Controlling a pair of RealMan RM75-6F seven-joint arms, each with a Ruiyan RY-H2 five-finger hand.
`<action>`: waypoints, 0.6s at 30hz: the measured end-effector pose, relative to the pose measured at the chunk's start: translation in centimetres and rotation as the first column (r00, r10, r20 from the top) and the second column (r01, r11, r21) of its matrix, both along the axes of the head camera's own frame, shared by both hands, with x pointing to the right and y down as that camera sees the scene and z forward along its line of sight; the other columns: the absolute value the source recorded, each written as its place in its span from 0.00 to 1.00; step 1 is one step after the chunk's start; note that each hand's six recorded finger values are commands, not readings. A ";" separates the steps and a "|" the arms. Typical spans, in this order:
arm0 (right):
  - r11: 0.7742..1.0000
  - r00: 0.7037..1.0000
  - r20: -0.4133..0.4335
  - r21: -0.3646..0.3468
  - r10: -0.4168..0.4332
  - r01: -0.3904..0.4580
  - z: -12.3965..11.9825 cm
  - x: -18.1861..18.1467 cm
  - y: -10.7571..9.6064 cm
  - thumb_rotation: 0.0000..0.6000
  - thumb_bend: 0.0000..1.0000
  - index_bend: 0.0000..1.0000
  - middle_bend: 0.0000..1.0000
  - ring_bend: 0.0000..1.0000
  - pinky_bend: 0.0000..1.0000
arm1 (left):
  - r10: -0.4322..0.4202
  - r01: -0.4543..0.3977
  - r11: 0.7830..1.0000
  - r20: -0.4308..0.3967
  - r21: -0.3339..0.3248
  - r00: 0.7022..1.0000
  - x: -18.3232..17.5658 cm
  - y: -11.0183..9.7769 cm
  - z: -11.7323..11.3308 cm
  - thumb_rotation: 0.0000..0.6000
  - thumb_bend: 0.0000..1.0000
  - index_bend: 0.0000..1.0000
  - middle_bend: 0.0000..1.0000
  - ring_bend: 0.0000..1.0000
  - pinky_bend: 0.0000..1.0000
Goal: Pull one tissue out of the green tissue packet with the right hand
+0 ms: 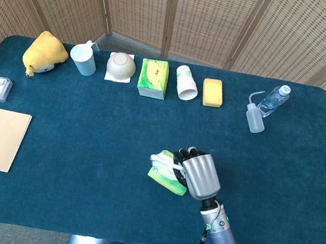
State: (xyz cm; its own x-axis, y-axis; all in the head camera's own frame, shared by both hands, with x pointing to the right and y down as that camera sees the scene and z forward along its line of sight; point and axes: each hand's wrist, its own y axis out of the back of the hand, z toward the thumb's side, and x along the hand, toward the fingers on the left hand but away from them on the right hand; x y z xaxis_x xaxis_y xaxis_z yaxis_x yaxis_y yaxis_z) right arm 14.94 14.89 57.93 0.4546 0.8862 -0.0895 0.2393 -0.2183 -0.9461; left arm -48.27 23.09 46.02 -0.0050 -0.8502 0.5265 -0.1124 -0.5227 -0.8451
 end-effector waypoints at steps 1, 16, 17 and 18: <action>1.000 1.000 0.013 0.016 0.003 -0.004 -0.6 -0.1 -0.3 1.00 0.48 0.67 0.65 0.57 0.76 | 0.000 0.000 1.000 0.000 0.001 1.000 0.0 0.0 0.0 1.00 0.00 0.00 0.00 0.00 0.01; 0.996 0.984 0.155 0.004 -0.090 0.090 -3.6 -7.1 0.2 1.00 0.48 0.67 0.65 0.57 0.76 | 0.002 -0.002 1.000 0.002 -0.008 1.000 0.1 0.1 0.1 1.00 0.00 0.00 0.00 0.00 0.01; 0.995 0.983 0.159 -0.007 -0.094 0.096 -3.4 -7.7 0.4 1.00 0.48 0.67 0.65 0.57 0.76 | 0.000 0.000 1.000 -0.001 -0.008 1.000 0.1 0.1 0.1 1.00 0.00 0.00 0.00 0.00 0.01; 0.994 0.982 0.157 -0.019 -0.101 0.105 -3.0 -8.4 0.7 1.00 0.48 0.66 0.65 0.57 0.76 | 0.000 0.000 1.000 -0.003 -0.008 1.000 0.0 0.1 0.1 1.00 0.00 0.00 0.00 0.00 0.01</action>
State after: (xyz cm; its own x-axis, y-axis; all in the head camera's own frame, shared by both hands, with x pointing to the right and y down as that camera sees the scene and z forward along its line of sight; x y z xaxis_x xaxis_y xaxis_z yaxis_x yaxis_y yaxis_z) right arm 6.57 15.56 54.97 0.5535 0.8321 -0.0341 0.3579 -0.2747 -0.8924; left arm -48.23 23.15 46.12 -0.0034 -0.8458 0.5335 -0.1153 -0.5297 -0.8403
